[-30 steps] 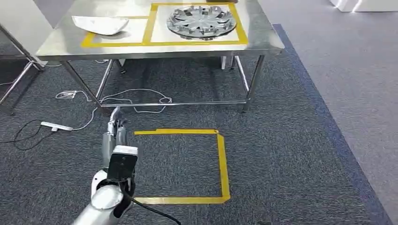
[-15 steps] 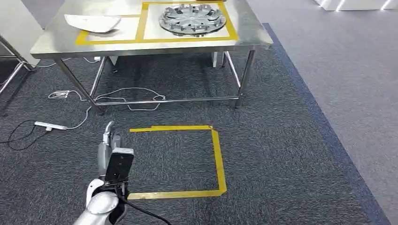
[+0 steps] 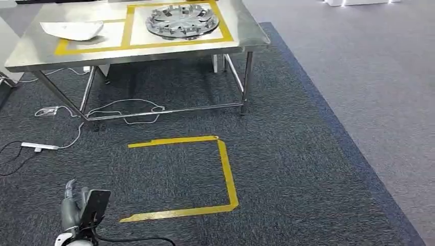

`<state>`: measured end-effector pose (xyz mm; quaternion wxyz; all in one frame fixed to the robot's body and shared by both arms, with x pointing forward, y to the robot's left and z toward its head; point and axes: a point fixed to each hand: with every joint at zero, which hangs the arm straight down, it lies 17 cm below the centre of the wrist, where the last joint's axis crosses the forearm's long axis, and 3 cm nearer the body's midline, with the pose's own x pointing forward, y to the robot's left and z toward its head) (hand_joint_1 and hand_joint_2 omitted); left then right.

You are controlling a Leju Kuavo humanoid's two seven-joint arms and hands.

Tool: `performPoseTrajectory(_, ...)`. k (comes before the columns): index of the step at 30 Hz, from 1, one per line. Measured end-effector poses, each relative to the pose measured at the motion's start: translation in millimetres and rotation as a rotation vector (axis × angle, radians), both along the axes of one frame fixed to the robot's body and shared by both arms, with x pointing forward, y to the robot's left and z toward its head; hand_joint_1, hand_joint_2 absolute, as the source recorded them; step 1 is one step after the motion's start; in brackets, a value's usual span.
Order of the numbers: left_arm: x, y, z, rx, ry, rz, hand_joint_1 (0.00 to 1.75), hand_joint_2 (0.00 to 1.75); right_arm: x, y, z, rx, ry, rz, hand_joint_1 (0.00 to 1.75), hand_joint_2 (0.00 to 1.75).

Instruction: Take the parts from the cabinet and place them on the table.

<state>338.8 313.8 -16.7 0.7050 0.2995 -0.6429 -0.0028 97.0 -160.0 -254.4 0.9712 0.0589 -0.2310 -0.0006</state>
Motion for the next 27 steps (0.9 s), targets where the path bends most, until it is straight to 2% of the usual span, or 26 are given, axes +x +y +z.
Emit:
performPoseTrajectory(3, -11.4, 16.2, -21.6, 0.037, 0.09, 0.047, 0.0, 0.0, 0.6, 0.4, 0.1, -0.001, -0.001, 0.005, 0.0, 0.0)
performPoseTrajectory(7, -46.4, 40.8, -78.4, 0.051, 0.232, 0.095, 0.0, 0.0, 1.0, 5.4, 1.3, -0.003, -0.008, 0.014, 0.0, 0.0)
performPoseTrajectory(10, -95.6, 59.5, -131.1, 0.027, 0.39, 0.142, 0.0, 0.0, 0.0, 6.0, 1.3, -0.002, -0.008, 0.017, 0.0, 0.0)
performPoseTrajectory(15, -168.6, 38.5, -199.7, -0.134, 0.673, 0.187, 0.0, 0.0, -2.8, 4.5, 0.6, -0.007, -0.007, 0.023, 0.0, 0.0)
performPoseTrajectory(18, -200.3, 24.7, -221.7, -0.153, 0.832, 0.186, 0.0, 0.0, -0.8, 4.8, 1.2, -0.008, -0.014, 0.032, 0.0, 0.0)
performPoseTrajectory(20, -212.4, 19.4, -228.4, -0.16, 0.891, 0.189, 0.0, 0.0, -2.7, 4.9, 0.9, -0.008, -0.012, 0.035, 0.0, 0.0)
performPoseTrajectory(27, -240.4, 4.9, -239.7, -0.18, 0.98, 0.177, 0.0, 0.0, -1.9, 4.2, 1.0, -0.009, -0.014, 0.035, 0.0, 0.0)
